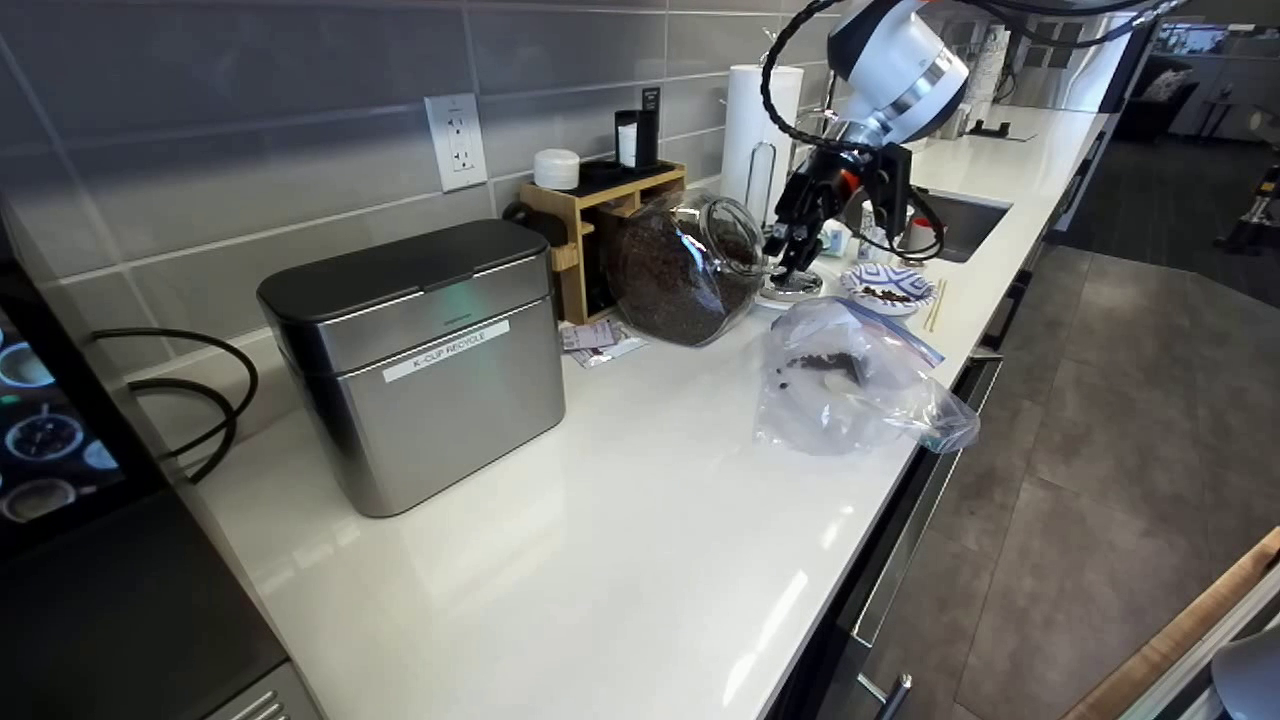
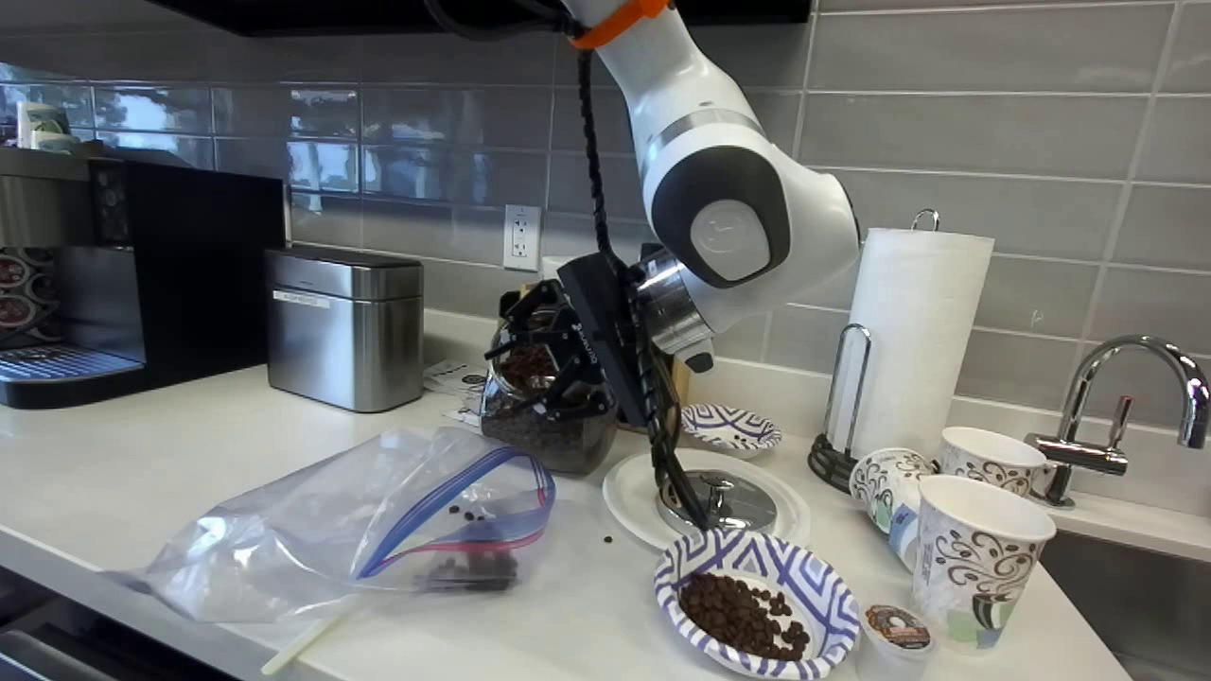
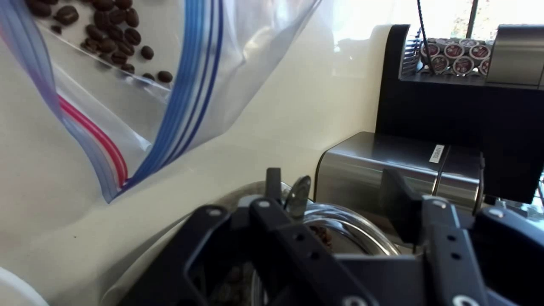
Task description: Use the silver spoon to get some coffee beans from the container and place them in the plastic bag.
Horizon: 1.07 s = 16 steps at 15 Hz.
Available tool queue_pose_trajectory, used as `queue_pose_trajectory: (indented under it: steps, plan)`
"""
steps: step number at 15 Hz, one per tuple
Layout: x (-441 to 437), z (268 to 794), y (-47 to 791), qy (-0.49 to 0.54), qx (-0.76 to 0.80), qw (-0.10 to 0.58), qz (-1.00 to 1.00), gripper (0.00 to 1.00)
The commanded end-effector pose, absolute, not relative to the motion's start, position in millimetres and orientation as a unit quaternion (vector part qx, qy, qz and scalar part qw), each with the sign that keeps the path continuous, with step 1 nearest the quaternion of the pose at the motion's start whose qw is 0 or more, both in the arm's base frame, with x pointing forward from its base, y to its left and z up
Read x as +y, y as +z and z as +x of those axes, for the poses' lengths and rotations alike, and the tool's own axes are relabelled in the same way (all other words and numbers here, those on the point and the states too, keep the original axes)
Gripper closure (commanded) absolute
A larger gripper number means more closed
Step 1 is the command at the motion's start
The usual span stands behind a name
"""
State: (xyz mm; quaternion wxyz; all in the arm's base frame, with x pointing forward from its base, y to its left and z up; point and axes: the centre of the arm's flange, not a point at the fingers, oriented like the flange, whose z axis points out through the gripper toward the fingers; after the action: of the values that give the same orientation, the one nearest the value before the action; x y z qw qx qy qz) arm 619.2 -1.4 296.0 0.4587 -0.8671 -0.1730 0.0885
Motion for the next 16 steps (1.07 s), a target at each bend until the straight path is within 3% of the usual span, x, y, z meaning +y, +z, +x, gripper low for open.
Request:
queue_pose_trajectory:
  steps: [1, 5, 7, 8, 9, 10, 14, 16]
  plan:
    - [-1.3, 625.7, 291.8, 0.106, -0.167, 0.466, -0.863, 0.4]
    - [-0.8, 625.8, 288.0, 0.108, -0.161, 0.468, -0.862, 0.43]
    - [-0.8, 625.4, 286.5, 0.107, -0.16, 0.47, -0.862, 0.4]
    - [-0.9, 625.4, 286.0, 0.107, -0.159, 0.47, -0.862, 0.45]
    - [-0.8, 625.3, 285.8, 0.107, -0.158, 0.47, -0.862, 0.64]
    - [-0.9, 625.3, 285.6, 0.107, -0.158, 0.47, -0.862, 0.66]
    - [-0.9, 624.9, 283.9, 0.113, -0.152, 0.468, -0.863, 0.99]
    - [-1.5, 624.6, 283.2, 0.115, -0.151, 0.468, -0.863, 1.0]
